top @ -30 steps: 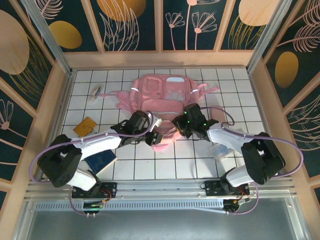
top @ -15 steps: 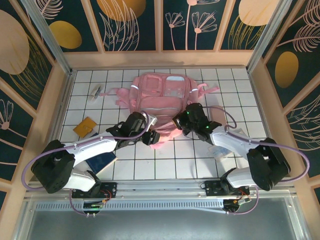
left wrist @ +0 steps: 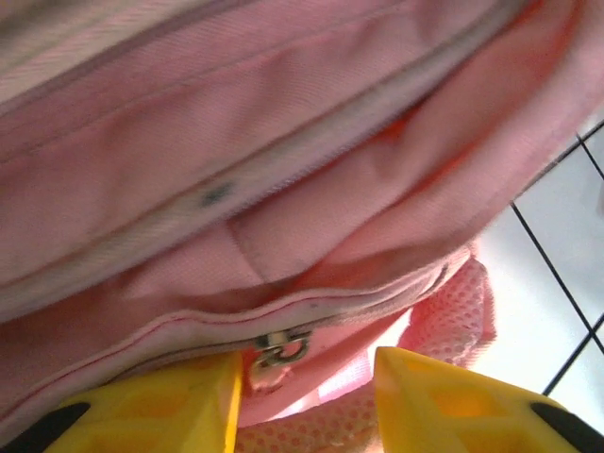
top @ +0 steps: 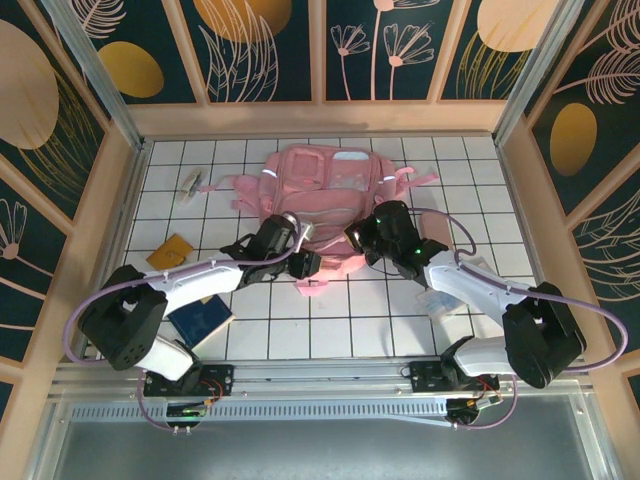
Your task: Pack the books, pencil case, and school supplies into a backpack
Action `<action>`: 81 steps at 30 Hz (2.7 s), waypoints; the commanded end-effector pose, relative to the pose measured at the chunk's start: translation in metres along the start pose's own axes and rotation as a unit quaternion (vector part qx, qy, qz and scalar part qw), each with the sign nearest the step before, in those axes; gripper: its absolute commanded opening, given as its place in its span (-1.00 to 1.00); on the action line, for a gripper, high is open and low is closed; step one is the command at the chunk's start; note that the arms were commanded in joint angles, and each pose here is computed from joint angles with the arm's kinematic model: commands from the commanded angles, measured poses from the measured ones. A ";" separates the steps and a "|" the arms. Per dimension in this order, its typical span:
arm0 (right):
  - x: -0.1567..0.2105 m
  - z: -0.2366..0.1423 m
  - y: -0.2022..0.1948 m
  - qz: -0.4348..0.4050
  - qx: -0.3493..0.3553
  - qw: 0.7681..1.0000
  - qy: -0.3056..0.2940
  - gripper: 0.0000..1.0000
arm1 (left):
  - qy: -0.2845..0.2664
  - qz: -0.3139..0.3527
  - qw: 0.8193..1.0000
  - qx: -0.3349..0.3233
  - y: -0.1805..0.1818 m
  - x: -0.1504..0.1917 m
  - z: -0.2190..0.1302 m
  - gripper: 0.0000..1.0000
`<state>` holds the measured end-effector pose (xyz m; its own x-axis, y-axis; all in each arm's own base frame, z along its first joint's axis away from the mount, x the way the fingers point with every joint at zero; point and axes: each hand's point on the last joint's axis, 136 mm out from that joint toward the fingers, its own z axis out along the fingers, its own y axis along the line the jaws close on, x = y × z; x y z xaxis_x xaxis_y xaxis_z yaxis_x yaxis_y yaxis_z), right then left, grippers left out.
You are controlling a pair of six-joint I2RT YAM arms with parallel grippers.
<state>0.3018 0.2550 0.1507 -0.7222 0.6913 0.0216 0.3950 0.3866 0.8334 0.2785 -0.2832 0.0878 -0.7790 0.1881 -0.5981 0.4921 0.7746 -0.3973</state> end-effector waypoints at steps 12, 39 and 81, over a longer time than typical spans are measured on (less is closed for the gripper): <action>0.000 -0.007 0.046 -0.006 -0.054 0.999 0.005 -1.00 | 0.019 0.004 0.998 0.054 -0.002 0.001 0.007 -0.25; -0.031 -0.033 0.021 -0.050 0.014 0.997 -0.050 -1.00 | -0.119 0.102 0.984 0.083 -0.034 -0.045 -0.064 -1.00; -0.030 -0.066 0.089 -0.270 -0.105 0.957 0.002 -1.00 | -0.126 0.077 0.952 -0.268 0.173 -0.070 -0.062 -1.00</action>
<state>0.3104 0.2199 0.1862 -0.8508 0.3863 -0.3563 -0.0092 0.6670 0.7450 0.3646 -0.1421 0.0852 -0.5895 0.3133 -0.7445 0.3727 0.9232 0.0933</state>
